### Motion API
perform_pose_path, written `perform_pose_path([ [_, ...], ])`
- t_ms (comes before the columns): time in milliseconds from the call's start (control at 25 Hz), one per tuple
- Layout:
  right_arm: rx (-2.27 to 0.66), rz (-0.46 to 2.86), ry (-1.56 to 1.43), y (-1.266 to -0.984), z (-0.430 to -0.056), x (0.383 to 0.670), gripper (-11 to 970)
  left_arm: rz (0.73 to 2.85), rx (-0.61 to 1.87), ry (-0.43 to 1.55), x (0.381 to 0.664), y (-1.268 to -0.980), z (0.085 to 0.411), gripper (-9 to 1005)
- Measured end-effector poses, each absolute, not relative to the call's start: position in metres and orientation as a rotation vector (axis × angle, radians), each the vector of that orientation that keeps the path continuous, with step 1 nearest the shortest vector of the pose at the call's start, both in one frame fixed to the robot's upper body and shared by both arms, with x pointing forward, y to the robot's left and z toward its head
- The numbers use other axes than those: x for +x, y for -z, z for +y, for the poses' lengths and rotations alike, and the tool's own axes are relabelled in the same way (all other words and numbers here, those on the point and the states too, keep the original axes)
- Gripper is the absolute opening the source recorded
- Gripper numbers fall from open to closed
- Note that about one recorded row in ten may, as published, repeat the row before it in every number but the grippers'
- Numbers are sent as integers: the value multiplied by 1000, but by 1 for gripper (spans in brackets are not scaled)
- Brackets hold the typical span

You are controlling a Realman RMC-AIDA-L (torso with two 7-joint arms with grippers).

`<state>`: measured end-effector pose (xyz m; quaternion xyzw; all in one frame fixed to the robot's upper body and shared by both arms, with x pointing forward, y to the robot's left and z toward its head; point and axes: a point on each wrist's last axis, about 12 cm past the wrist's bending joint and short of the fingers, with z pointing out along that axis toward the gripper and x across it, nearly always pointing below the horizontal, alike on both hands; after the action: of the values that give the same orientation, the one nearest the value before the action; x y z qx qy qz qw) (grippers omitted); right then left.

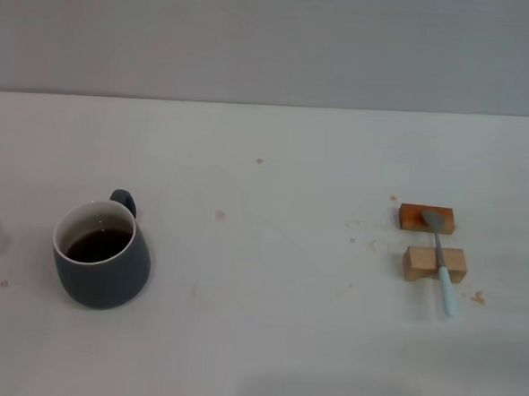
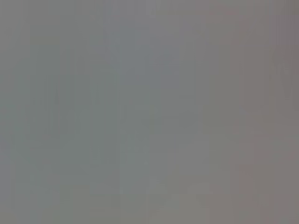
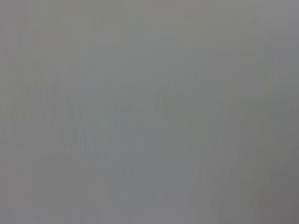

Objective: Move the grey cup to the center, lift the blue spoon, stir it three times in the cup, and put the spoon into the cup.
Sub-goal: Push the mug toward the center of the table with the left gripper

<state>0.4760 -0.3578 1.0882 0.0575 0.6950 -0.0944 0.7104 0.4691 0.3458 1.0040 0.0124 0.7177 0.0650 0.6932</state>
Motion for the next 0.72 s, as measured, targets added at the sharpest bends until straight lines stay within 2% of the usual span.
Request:
perform_pose_path([
  [320,124,1532,209,-1091,-358,477,739,1614,100,-73,445,-995,329,-2],
  [720,113,1522,206,-1095,-356,479,738,1620,157,3,440,-992,309,-2],
])
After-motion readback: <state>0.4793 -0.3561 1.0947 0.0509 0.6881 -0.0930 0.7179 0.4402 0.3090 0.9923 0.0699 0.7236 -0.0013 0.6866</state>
